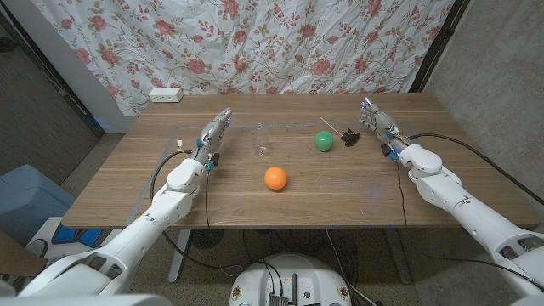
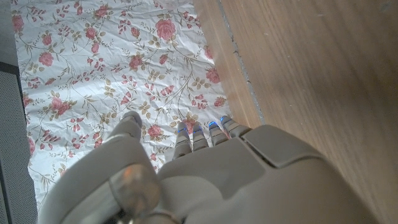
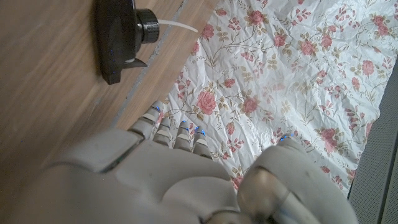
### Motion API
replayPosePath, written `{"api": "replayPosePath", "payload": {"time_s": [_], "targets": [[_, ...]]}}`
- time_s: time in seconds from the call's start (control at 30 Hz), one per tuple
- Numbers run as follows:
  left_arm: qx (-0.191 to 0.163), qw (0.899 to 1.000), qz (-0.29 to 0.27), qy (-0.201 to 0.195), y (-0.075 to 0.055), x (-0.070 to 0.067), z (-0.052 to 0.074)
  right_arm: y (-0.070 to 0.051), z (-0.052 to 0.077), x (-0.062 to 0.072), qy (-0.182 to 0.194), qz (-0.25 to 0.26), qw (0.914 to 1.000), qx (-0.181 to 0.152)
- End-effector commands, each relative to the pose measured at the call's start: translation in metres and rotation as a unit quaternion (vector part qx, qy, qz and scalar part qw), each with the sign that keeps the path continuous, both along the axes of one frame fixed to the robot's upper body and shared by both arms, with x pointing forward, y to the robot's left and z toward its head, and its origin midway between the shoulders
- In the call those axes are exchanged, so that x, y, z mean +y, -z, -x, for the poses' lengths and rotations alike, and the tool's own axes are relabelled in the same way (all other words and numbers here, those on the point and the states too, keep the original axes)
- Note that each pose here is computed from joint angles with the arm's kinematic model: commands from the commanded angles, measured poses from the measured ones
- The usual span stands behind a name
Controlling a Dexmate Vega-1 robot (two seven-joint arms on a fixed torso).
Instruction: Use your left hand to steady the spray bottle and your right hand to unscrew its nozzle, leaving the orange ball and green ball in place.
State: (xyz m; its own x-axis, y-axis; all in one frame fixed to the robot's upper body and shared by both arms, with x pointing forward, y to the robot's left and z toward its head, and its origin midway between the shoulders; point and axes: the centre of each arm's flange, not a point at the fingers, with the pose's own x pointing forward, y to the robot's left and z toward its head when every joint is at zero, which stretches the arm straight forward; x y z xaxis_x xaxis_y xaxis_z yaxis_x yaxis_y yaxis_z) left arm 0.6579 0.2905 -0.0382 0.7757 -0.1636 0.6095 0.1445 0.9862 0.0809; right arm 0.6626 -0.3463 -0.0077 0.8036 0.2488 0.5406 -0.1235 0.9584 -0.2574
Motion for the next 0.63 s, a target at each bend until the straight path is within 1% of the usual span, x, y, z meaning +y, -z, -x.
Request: {"api": "replayPosePath", "payload": {"time_s": [0.03,0.1,0.13,0.17,0.2,0.27,0.37,0.4,0.47,0.53,0.63], "targets": [[-0.018,0.999,0.04,-0.003,0.004,0.0,-0.002,0.001,-0.008,-0.002,-0.041,-0.097,0.9944,-0.008],[-0.017,0.999,0.047,-0.011,0.006,-0.002,-0.001,0.004,-0.009,-0.003,-0.04,-0.101,0.9941,-0.009],[-0.017,0.999,0.05,-0.011,0.007,-0.003,-0.001,0.004,-0.008,-0.004,-0.044,-0.114,0.9924,-0.011],[-0.015,0.999,0.051,-0.01,0.007,-0.005,-0.001,0.005,-0.008,-0.005,-0.039,-0.108,0.9933,-0.009],[-0.015,0.998,0.054,-0.012,0.008,-0.006,-0.002,0.006,-0.008,-0.005,-0.035,-0.11,0.9932,-0.008],[-0.016,0.998,0.063,-0.012,0.009,-0.008,-0.002,0.01,-0.007,-0.007,-0.042,-0.129,0.9906,-0.013],[-0.019,0.997,0.076,-0.014,0.01,-0.011,-0.002,0.014,-0.005,-0.007,-0.035,-0.133,0.9904,-0.015],[-0.021,0.997,0.079,-0.015,0.011,-0.012,-0.001,0.016,-0.005,-0.008,-0.038,-0.142,0.989,-0.017],[-0.022,0.996,0.081,-0.017,0.012,-0.013,0.0,0.019,-0.005,-0.007,-0.041,-0.156,0.9868,-0.019],[-0.021,0.996,0.081,-0.014,0.014,-0.013,0.001,0.02,-0.006,-0.007,-0.045,-0.153,0.9872,-0.012],[-0.017,0.997,0.077,-0.006,0.017,-0.014,0.003,0.023,-0.005,-0.004,-0.048,-0.168,0.9845,-0.013]]}}
